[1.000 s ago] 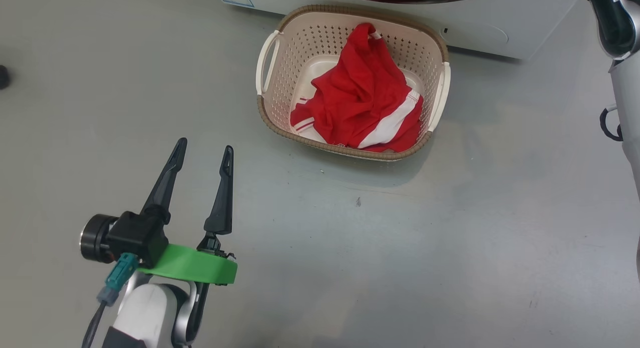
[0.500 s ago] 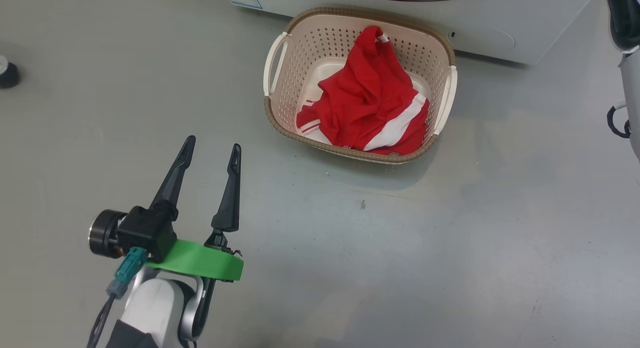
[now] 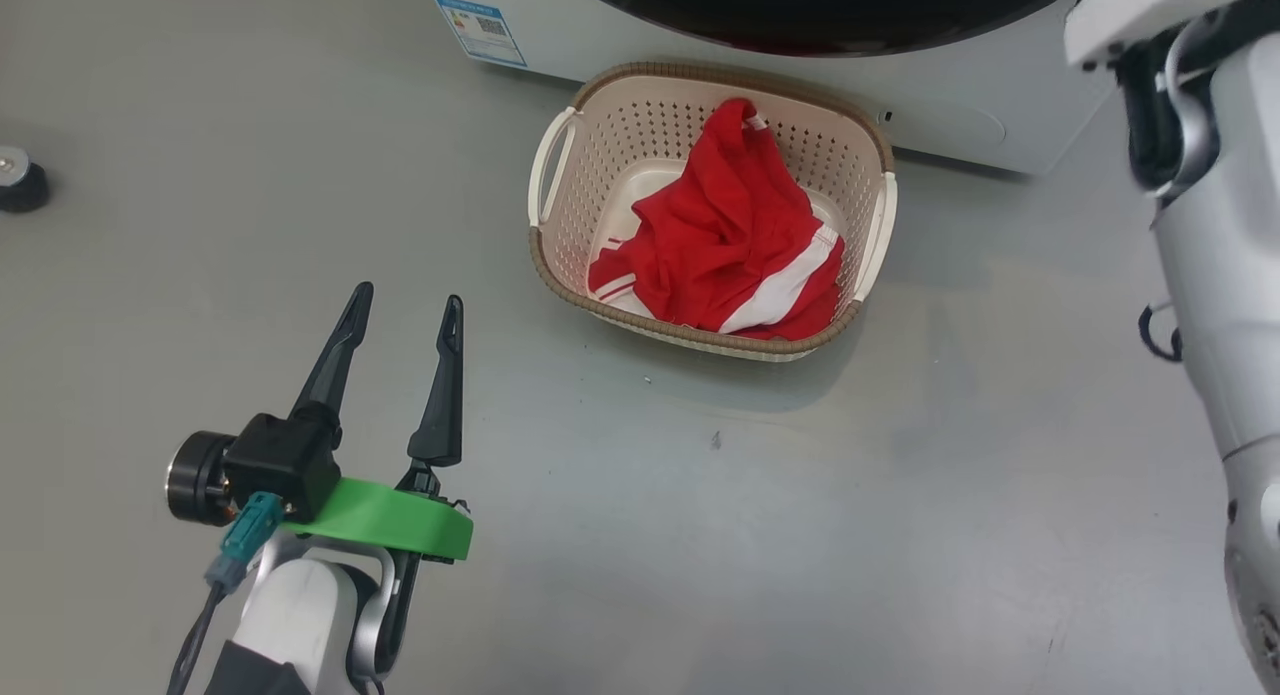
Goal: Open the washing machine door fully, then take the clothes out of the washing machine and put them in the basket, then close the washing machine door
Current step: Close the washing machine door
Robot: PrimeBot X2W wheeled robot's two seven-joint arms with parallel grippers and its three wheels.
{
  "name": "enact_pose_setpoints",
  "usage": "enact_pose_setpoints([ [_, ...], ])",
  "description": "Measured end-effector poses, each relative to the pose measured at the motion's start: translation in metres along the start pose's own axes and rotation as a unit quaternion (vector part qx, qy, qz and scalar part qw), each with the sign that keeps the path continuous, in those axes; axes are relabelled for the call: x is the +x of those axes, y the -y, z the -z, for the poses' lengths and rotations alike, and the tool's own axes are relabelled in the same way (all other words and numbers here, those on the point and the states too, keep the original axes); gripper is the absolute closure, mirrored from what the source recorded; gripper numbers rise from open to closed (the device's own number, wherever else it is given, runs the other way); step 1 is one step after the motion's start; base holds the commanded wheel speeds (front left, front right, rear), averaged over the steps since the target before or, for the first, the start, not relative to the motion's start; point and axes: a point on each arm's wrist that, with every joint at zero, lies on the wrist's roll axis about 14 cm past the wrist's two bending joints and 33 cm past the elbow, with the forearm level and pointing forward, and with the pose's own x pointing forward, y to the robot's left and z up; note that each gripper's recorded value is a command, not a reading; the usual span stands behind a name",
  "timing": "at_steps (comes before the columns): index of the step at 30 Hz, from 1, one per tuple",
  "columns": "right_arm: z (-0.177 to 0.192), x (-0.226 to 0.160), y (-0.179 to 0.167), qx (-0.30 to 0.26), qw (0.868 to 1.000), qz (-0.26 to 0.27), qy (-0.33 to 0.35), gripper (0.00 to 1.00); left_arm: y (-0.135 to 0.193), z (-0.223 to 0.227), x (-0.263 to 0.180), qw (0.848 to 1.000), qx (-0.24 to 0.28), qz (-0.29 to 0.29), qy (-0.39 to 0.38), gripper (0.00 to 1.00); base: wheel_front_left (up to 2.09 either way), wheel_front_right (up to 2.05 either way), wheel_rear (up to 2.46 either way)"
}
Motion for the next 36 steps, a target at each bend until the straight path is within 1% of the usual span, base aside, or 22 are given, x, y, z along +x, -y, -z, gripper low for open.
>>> enact_pose_setpoints([
  [3,0.019,-0.018,-0.003,0.008,1.0,0.004,-0.026,1.0,-0.001,-0.005,-0.001,1.0,-0.002,-0.003,0.007,0.0,0.0,0.0,0.0],
  [5,0.024,-0.027,-0.007,0.01,0.999,0.004,-0.035,1.0,-0.001,-0.01,-0.002,1.0,-0.003,-0.004,0.014,0.0,0.0,0.0,0.0],
  [6,0.026,-0.031,-0.008,0.011,0.999,0.005,-0.039,0.93,0.0,-0.012,-0.002,1.0,-0.004,-0.003,0.017,0.0,0.0,0.0,0.0],
  [7,0.027,-0.035,-0.009,0.012,0.999,0.006,-0.041,0.75,0.001,-0.013,-0.003,1.0,-0.005,-0.001,0.02,0.0,0.0,0.0,0.0],
  [8,0.027,-0.039,-0.011,0.014,0.999,0.007,-0.042,0.52,0.001,-0.015,-0.004,1.0,-0.006,0.0,0.022,0.0,0.0,0.0,0.0],
  [9,0.028,-0.044,-0.012,0.015,0.999,0.008,-0.044,0.24,0.002,-0.016,-0.004,1.0,-0.007,0.001,0.024,0.0,0.0,0.0,0.0],
  [10,0.029,-0.049,-0.013,0.016,0.999,0.009,-0.045,0.08,0.003,-0.017,-0.006,1.0,-0.007,0.003,0.025,0.0,0.0,0.0,0.0],
  [11,0.029,-0.053,-0.014,0.018,0.999,0.01,-0.045,0.0,0.004,-0.018,-0.007,1.0,-0.008,0.004,0.025,0.0,0.0,0.0,0.0],
  [16,0.007,-0.071,-0.015,0.021,1.0,0.018,-0.015,0.0,0.01,-0.019,-0.011,0.999,-0.008,0.017,0.027,0.0,0.0,0.0,0.0],
  [18,0.003,-0.081,-0.014,0.013,1.0,0.021,-0.011,0.0,0.013,-0.019,-0.012,0.999,-0.009,0.022,0.027,0.0,0.0,0.0,0.0],
  [25,0.011,-0.128,-0.005,-0.006,0.998,0.048,-0.027,0.0,0.024,-0.022,-0.014,0.998,0.0,0.047,0.032,0.0,0.0,0.0,0.0],
  [33,0.026,-0.184,0.0,-0.02,0.995,0.082,-0.056,0.0,0.045,-0.02,-0.018,0.996,-0.007,0.079,0.029,0.0,0.0,0.0,0.0],
  [34,0.027,-0.197,0.001,-0.026,0.994,0.088,-0.061,0.0,0.049,-0.019,-0.02,0.996,-0.008,0.085,0.028,0.0,0.0,0.0,0.0],
  [36,0.026,-0.208,0.002,-0.029,0.993,0.098,-0.059,0.0,0.053,-0.018,-0.022,0.995,-0.008,0.092,0.027,0.0,0.0,0.0,0.0],
])
